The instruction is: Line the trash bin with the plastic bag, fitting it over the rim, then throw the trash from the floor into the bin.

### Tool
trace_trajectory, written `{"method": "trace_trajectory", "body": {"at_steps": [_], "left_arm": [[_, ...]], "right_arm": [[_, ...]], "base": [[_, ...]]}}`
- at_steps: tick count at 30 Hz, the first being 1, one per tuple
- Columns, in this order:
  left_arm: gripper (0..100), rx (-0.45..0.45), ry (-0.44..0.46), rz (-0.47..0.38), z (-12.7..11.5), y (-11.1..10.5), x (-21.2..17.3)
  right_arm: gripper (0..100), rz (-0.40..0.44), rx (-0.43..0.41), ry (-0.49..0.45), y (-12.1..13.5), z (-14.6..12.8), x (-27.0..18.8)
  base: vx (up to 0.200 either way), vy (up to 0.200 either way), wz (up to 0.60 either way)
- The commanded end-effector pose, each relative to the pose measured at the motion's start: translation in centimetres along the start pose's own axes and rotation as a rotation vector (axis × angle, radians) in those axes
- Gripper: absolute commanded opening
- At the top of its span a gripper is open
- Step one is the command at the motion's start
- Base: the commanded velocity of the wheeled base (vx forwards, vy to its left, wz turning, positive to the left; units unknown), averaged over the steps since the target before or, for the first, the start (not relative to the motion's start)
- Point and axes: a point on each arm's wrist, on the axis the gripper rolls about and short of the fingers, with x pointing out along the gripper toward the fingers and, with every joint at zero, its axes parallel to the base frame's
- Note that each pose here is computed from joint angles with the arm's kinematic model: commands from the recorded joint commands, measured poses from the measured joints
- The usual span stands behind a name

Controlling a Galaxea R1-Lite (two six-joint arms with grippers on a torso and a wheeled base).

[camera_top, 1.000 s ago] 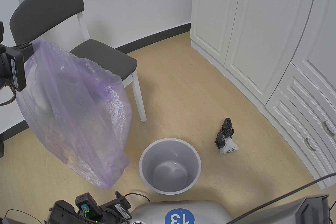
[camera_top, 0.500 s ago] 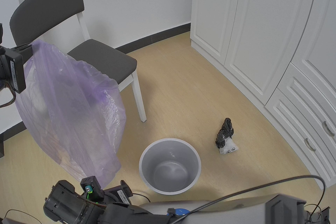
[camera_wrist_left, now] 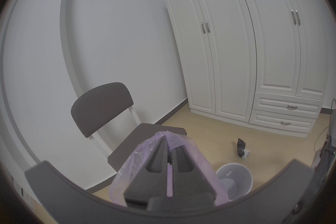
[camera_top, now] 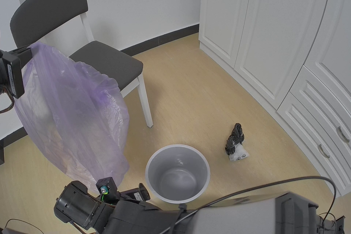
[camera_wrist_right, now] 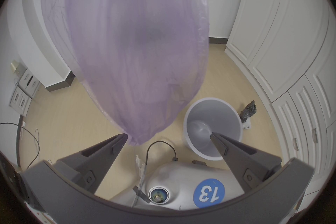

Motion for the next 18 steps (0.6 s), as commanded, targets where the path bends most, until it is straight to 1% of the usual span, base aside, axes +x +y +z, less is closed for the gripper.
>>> {"method": "trace_trajectory", "body": {"at_steps": [1,5,7,9,14,18], "left_arm": [[0,-0.003,-0.005,0.005,0.0,0.1,-0.3],[0,-0.003,-0.007,0.003,0.0,0.1,-0.3],[0,-0.004,-0.009,0.003,0.1,0.2,-0.4],[0,-0.003,-0.007,0.003,0.0,0.1,-0.4],[0,-0.003,-0.008,0.001,0.0,0.1,-0.4],[0,-0.007,-0.01,0.004,0.0,0.2,-0.5]], "right_arm": [[100,0.059,0.0,-0.01,0.8,0.2,-3.3],[100,0.073,-0.003,-0.023,1.3,-0.2,-3.5],[100,0.071,0.019,-0.036,1.3,0.1,-2.7],[100,0.041,0.028,-0.031,0.9,0.0,-1.2],[100,-0.011,0.085,-0.045,-0.6,1.2,1.7],[100,-0.054,0.111,-0.066,-1.6,2.0,2.5]], "base": [[0.0,0.0,0.0],[0.0,0.0,0.0],[0.0,0.0,0.0],[0.0,0.0,0.0],[0.0,0.0,0.0],[0.0,0.0,0.0]]}}
